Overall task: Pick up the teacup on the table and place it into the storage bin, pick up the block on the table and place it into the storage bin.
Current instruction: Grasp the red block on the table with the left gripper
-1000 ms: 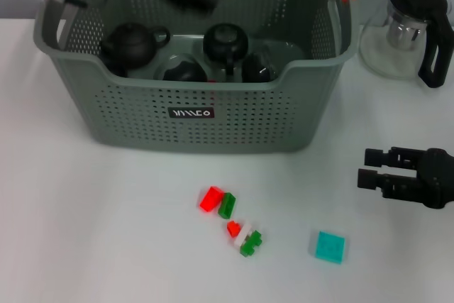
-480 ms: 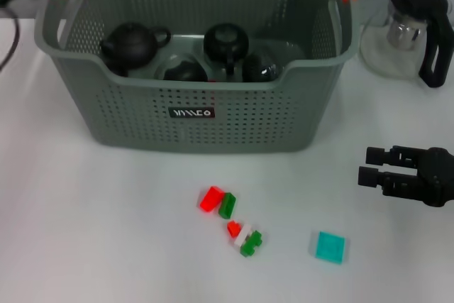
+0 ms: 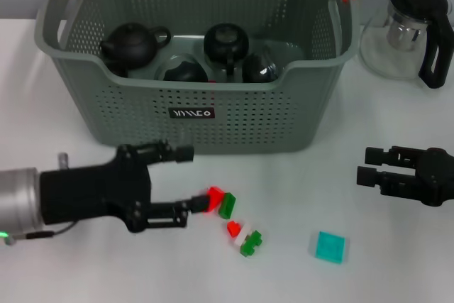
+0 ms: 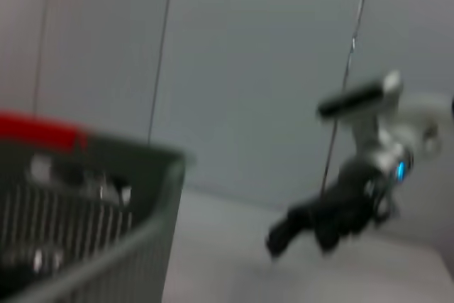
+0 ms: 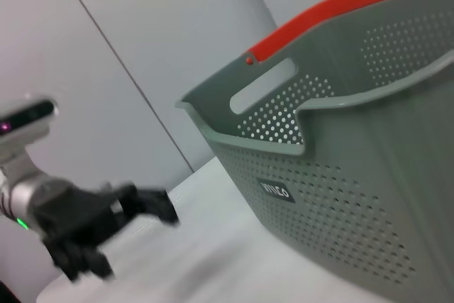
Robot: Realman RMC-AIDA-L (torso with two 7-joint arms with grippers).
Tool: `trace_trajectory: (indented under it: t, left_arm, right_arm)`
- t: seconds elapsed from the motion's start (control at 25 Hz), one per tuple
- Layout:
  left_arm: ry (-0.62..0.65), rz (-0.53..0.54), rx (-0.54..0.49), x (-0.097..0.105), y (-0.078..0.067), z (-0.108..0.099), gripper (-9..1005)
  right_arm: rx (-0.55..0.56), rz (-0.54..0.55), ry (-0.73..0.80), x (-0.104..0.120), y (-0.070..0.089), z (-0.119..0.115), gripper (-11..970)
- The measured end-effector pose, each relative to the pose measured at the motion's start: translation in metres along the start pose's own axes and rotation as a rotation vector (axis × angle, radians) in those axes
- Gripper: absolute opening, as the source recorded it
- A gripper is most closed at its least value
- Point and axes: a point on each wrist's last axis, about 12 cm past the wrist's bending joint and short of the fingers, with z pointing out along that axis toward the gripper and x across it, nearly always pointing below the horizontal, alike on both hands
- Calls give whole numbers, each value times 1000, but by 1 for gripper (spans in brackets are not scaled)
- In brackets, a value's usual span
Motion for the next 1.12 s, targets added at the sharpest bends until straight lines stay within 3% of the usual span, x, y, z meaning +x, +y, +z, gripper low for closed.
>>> trace_trajectory:
  t: [0.4,0.76,1.12]
  left_arm:
    - [206,-53,-53,33,13,34,809]
    - [268,-64,-99,39,25,56,804]
    - [306,-71,-121,46,26,55,797]
  right_arm:
    - [-3,2,-3,1,1,2,685]
    - [1,5,-3,2,1,1,685]
    - [1,6,-3,3,1,1,684]
